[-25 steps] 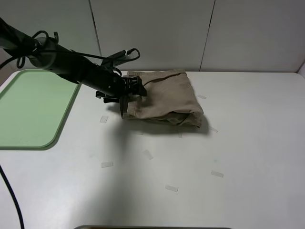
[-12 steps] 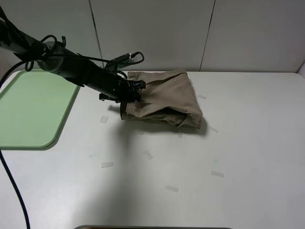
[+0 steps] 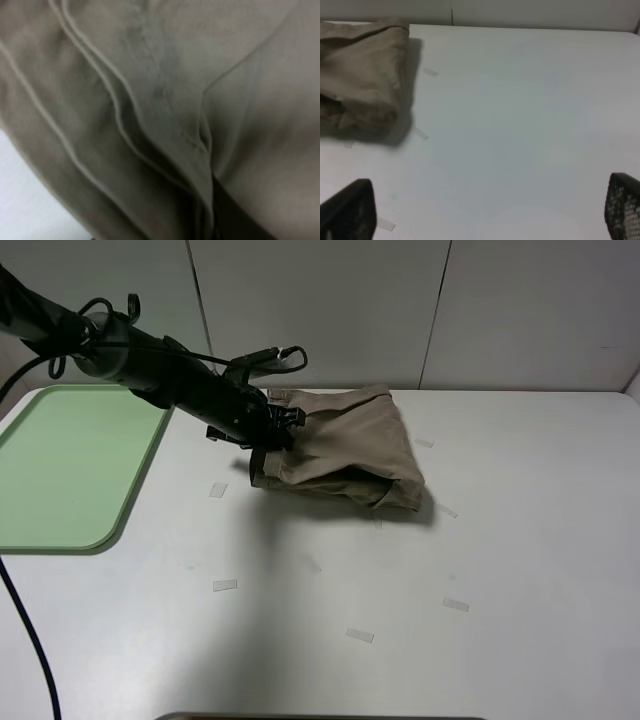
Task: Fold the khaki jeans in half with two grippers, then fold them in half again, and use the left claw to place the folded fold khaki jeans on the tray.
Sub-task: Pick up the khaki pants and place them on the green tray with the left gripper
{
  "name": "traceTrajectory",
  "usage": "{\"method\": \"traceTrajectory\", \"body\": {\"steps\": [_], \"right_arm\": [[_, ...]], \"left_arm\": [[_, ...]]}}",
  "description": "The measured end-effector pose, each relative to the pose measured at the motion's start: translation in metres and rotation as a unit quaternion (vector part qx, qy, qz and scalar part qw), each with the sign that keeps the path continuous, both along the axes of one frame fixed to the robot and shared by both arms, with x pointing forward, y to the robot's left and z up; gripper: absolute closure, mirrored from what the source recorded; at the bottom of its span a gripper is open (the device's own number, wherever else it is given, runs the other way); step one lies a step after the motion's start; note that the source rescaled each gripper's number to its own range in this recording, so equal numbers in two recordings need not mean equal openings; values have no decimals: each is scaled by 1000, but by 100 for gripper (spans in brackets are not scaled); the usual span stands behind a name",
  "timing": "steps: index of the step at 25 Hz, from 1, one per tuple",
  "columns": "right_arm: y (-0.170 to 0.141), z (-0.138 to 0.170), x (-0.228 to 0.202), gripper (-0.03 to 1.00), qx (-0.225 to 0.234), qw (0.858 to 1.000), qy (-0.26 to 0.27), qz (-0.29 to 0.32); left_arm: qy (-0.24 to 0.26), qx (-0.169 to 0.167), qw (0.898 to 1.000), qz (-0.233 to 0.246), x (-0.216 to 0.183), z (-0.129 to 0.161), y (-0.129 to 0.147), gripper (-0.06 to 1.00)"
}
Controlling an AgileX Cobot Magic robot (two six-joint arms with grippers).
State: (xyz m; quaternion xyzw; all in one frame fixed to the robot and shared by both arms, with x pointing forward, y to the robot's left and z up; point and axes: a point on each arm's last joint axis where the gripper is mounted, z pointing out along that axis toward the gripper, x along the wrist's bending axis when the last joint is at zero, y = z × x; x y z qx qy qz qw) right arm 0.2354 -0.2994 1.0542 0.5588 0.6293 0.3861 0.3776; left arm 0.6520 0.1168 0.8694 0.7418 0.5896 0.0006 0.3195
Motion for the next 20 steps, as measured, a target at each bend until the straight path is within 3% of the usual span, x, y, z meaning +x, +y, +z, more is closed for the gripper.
{"method": "traceTrajectory", "body": {"steps": [4,9,18,20], "right_arm": [[0,0,0,-3,0,1000,0,0],[0,0,0,-3,0,1000,0,0],[0,0,0,-3,0,1000,0,0],[0,0,0,-3,0,1000,0,0]], "left_arm": [[5,46,999,-21,3,25,14,91],[-12,131,991,-17,7,49,42,91],[1,257,966,5,9,69,105,91],[10,269,963,6,9,70,112,91]]}}
